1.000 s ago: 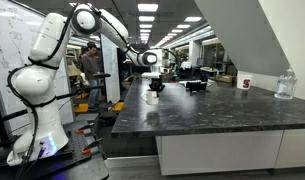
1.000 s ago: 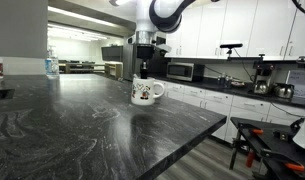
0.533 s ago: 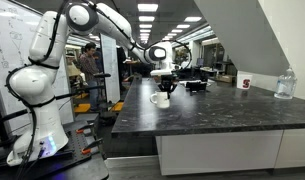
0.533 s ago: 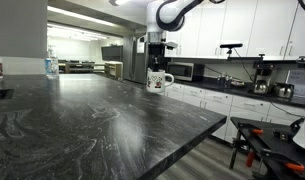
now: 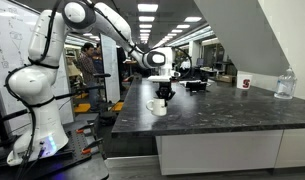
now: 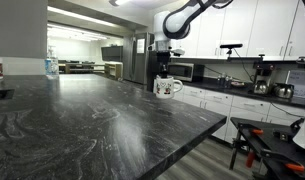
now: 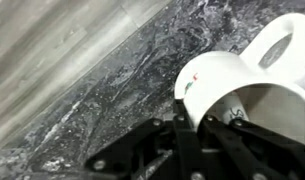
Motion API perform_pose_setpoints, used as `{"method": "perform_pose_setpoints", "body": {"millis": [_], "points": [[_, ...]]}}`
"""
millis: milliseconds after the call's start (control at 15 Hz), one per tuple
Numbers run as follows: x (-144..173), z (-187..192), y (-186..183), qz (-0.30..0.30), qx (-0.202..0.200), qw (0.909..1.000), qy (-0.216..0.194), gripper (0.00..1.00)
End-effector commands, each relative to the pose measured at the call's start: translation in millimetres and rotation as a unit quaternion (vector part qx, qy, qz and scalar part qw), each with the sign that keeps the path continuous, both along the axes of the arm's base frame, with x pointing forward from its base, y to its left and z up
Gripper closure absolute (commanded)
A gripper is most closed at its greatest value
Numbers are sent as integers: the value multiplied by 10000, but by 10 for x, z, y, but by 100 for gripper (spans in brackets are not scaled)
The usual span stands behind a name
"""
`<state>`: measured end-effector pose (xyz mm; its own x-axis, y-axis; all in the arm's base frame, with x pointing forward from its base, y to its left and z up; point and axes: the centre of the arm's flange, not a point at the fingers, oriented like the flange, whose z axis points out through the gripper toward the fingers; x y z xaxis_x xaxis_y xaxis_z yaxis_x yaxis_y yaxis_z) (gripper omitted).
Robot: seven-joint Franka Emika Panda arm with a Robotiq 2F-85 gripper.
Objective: Move the cup to the right on the table
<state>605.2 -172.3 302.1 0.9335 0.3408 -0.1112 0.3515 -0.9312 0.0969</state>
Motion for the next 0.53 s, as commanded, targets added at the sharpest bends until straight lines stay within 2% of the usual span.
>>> {"method": "perform_pose_setpoints", "body": {"millis": [0,267,467], "points": [[-240,26,27,149,134,9997,-117,98],[-444,-92,-9,651,-64,9973,-341,98],[-497,-147,26,914,43,9936,-655,98]]}}
